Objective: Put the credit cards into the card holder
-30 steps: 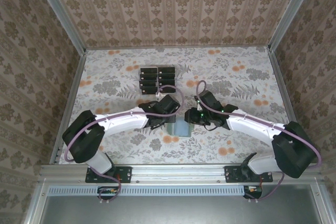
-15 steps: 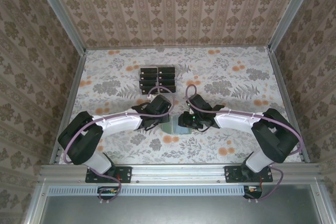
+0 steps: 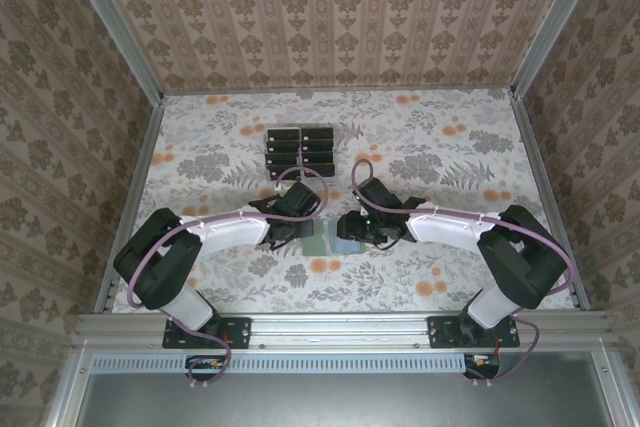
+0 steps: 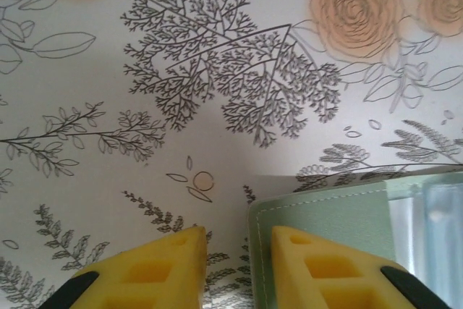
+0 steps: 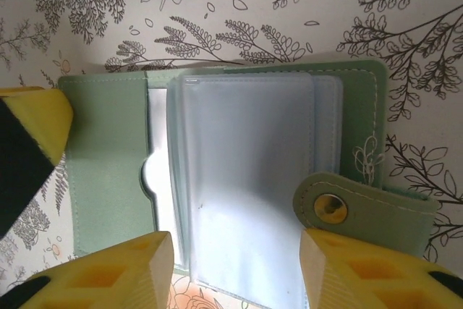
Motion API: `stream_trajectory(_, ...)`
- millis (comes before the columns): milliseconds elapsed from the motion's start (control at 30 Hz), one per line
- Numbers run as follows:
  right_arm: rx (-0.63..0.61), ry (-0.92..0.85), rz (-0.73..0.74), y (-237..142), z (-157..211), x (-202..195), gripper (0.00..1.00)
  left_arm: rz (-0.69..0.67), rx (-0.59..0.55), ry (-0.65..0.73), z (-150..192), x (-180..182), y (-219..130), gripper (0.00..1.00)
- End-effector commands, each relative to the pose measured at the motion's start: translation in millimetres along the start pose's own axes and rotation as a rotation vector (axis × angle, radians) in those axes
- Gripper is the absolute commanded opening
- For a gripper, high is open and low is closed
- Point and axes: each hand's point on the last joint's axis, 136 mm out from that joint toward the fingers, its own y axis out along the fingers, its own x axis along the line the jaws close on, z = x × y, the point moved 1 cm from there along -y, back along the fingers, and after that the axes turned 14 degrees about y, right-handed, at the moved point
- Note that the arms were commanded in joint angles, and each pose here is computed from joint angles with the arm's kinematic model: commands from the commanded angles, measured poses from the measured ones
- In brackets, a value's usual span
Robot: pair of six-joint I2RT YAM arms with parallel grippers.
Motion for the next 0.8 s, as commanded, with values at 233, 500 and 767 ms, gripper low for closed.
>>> stream_trajectory(233,-0.03,-0.078,0.048,-11,-10,7,0.54,-0.06,0.023,0.067,0,8,7,0.29)
stream_trajectory(500,-0.004,-0.086,0.062,2,-8,5,0.55,-0.062,0.029,0.084,0,7,13,0.28)
stream_trajectory(767,0.023,-0.087,0.067,11,-6,3,0.56,-0.056,0.027,0.086,-2,9,18,0.28)
